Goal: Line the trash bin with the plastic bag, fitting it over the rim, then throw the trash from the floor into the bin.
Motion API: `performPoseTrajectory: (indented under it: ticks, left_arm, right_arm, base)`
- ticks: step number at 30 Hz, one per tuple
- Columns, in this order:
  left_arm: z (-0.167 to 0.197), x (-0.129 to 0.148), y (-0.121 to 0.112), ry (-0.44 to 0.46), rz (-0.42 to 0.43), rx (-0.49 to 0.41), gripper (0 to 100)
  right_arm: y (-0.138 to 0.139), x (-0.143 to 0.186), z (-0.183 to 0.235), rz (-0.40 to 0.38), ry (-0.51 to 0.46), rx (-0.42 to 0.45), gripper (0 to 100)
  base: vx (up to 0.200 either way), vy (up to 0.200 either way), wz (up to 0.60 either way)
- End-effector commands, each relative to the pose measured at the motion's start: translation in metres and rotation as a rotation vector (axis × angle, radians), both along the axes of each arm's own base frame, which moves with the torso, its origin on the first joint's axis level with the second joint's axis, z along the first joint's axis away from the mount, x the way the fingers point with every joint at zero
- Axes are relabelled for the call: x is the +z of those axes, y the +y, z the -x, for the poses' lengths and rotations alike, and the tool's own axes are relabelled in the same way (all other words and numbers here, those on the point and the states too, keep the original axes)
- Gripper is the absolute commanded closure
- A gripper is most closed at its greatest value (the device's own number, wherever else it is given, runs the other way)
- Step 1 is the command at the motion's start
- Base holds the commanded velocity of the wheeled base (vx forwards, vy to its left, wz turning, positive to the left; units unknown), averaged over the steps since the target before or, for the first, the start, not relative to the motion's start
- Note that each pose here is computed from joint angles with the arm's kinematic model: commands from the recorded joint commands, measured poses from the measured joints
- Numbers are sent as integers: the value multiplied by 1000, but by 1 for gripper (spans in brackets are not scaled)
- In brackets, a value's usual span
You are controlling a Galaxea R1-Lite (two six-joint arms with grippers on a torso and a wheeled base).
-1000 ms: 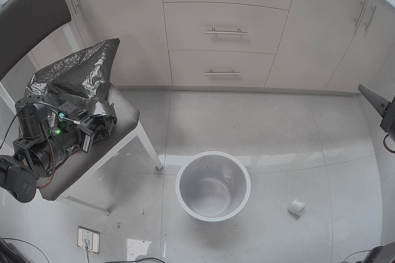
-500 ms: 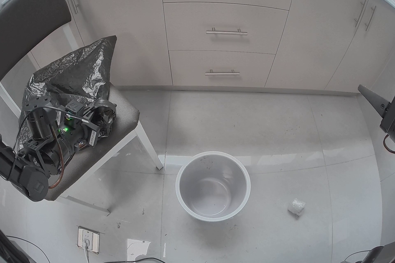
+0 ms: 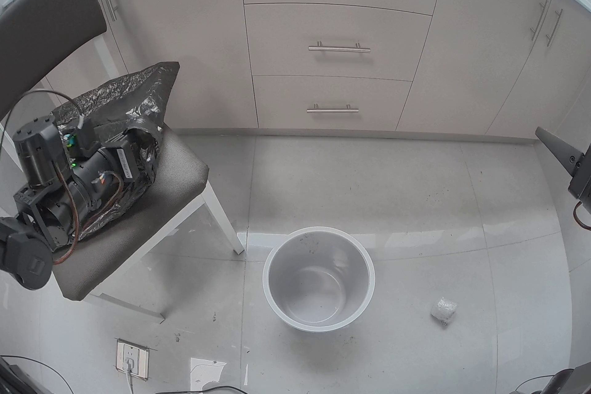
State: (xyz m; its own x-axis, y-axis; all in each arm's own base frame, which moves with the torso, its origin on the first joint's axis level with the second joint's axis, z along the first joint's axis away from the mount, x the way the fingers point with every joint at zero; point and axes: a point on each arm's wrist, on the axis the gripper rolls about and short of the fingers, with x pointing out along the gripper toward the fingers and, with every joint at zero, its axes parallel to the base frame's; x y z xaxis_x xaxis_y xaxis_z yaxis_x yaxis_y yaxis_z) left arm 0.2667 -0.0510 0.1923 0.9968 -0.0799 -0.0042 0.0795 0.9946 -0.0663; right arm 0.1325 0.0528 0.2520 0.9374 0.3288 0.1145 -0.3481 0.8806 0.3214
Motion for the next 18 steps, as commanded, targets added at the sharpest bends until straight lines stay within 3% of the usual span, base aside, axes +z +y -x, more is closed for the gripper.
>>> performPoseTrajectory:
  ticks: [1, 3, 5, 6, 7, 8, 9, 10, 11, 12, 18]
  left_arm:
    - [70, 84, 11, 9, 506, -35, 100]
    - [86, 99, 13, 102, 657, -87, 100]
    - [107, 111, 15, 243, 801, -225, 100]
    - [112, 113, 16, 269, 824, -260, 100]
    - [127, 118, 19, 352, 864, -397, 100]
    - [129, 119, 19, 362, 866, -423, 100]
    - [142, 121, 21, 412, 859, -571, 100]
    - [149, 122, 21, 430, 851, -633, 100]
    - [149, 122, 21, 430, 851, -633, 100]
    - [163, 123, 21, 471, 824, -789, 100]
    - [173, 125, 15, 552, 774, -1011, 100]
  right_arm:
    - [1, -2, -1, 4, 8, 1, 100]
    - [1, -2, -1, 4, 8, 1, 100]
    - [1, -2, -1, 4, 8, 1, 100]
    - [0, -2, -1, 3, 7, 1, 100]
    - [0, -2, -1, 3, 7, 1, 100]
    - [0, -2, -1, 3, 7, 1, 100]
    - [0, -2, -1, 3, 7, 1, 100]
    - [0, -2, -1, 4, 8, 1, 100]
    - [0, -2, -1, 4, 8, 1, 100]
    - [1, -2, -1, 4, 8, 1, 100]
    - [2, -6, -1, 12, 23, 10, 100]
  base:
    - [0, 0, 0]
    - [0, 0, 0]
    - [0, 0, 0]
    - [0, 0, 0]
    - [0, 0, 0]
    - [0, 0, 0]
    - [0, 0, 0]
    - [0, 0, 0]
    - [0, 0, 0]
    - [0, 0, 0]
    - [0, 0, 0]
